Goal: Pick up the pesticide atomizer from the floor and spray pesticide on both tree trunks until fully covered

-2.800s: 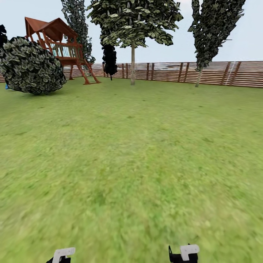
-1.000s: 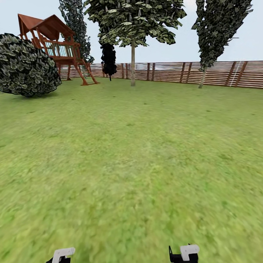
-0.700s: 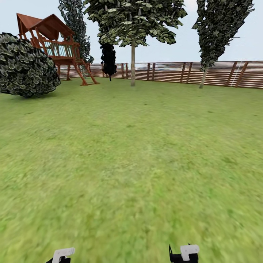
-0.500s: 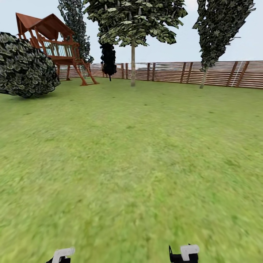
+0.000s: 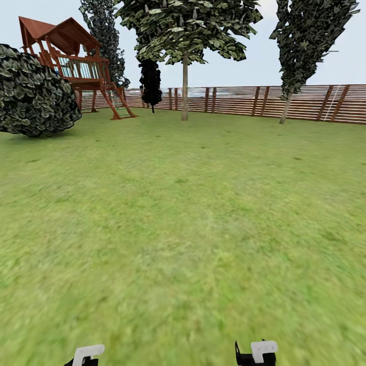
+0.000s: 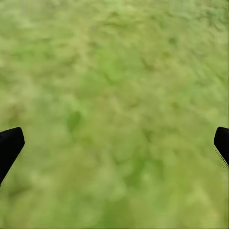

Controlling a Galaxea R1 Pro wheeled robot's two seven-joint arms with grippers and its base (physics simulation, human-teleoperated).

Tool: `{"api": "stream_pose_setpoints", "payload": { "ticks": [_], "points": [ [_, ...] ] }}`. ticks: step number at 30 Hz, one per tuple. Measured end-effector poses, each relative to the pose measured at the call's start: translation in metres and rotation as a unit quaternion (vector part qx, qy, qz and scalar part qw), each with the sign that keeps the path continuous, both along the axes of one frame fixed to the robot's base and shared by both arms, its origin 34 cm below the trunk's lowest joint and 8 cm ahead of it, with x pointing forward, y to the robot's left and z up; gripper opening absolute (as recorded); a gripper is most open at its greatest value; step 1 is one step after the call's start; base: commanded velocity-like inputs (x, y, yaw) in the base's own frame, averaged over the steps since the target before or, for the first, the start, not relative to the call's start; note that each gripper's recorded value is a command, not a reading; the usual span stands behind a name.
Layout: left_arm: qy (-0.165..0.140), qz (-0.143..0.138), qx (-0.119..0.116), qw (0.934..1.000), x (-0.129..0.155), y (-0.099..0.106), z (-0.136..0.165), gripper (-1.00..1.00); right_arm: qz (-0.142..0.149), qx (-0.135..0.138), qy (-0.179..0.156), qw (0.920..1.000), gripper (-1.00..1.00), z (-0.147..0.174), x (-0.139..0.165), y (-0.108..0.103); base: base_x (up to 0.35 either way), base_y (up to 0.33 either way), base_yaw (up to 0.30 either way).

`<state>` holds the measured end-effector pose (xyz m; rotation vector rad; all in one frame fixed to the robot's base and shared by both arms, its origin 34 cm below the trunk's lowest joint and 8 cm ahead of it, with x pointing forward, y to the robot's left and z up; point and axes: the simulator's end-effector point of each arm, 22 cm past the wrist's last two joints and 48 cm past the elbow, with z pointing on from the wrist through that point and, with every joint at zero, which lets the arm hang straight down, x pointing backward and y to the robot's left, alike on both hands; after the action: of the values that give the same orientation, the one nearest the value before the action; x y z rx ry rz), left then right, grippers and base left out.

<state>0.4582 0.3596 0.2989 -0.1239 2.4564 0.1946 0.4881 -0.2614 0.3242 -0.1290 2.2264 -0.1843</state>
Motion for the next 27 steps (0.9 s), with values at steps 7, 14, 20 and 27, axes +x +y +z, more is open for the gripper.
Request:
{"api": "stream_pose_setpoints", "payload": {
  "ticks": [7,14,20,27],
  "points": [
    [-0.001,0.0,0.001,1.0,0.0003,0.0006,0.0003,-1.0,0.001,-0.001,0.0,1.0,1.0,-0.0001,-0.0002,0.0002,0.339,0.0,0.0],
    [0.0,-0.001,0.0,1.0,-0.0002,-0.0003,-0.0001,-1.0,0.001,0.0,0.001,1.0,1.0,-0.0003,-0.0004,0.0003,0.339,0.0,0.0],
    [0.0,0.0,0.0,1.0,0.0002,-0.0001,0.0001,-1.0,0.002,0.0,0.0,1.0,1.0,-0.0001,0.0,0.0012,0.339,0.0,0.0],
    [-0.001,-0.001,0.0,1.0,0.0003,-0.0001,0.0002,-1.0,0.002,0.0,0.0,1.0,1.0,0.0,0.0001,0.0013,0.339,0.0,0.0]
  ]
}}
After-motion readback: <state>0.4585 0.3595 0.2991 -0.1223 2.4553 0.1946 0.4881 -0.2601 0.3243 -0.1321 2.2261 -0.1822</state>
